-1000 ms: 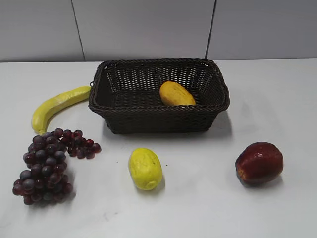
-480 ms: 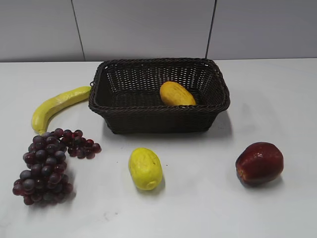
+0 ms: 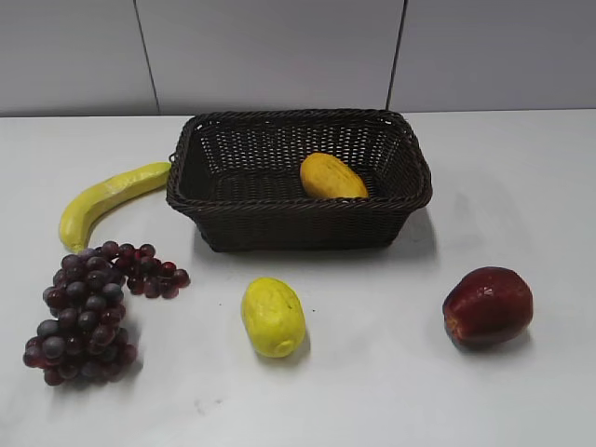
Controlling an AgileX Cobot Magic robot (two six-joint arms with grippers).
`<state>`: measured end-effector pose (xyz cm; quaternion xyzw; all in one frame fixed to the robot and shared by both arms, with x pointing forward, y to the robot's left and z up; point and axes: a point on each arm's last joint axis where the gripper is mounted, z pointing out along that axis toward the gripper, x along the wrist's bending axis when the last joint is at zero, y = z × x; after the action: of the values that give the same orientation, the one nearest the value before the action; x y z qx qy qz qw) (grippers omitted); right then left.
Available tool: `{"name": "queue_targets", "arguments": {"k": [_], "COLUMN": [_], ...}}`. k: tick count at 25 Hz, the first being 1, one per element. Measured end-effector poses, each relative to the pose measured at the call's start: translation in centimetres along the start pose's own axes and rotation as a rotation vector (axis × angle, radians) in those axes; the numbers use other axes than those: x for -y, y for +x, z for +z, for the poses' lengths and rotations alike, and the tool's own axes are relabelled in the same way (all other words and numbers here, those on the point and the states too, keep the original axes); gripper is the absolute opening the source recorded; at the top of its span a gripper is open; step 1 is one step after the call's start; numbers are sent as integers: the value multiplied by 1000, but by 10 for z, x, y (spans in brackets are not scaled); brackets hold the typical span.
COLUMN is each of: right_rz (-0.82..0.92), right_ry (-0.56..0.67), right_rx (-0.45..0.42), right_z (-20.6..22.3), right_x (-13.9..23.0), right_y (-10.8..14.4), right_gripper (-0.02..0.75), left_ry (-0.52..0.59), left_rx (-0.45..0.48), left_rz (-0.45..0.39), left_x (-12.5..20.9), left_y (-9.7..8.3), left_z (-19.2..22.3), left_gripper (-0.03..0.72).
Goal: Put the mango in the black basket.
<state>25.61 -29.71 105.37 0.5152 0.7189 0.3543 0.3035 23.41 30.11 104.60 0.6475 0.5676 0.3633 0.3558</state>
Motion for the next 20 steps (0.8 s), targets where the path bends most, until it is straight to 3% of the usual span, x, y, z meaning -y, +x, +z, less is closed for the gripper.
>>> {"name": "queue_targets", "arguments": {"k": [9, 20], "right_rz": [100, 102], "right_ry": [-135, -134], "right_rx": [173, 179], "right_z": [-20, -20], "right_x": [12, 13], "right_y": [1, 1], "right_gripper": [591, 591], "left_ry": [0, 0], "left_rx": [0, 0], "left_rz": [0, 0], "left_x": [0, 0], "left_y": [0, 0], "left_z": [0, 0], "left_gripper": [231, 231]}}
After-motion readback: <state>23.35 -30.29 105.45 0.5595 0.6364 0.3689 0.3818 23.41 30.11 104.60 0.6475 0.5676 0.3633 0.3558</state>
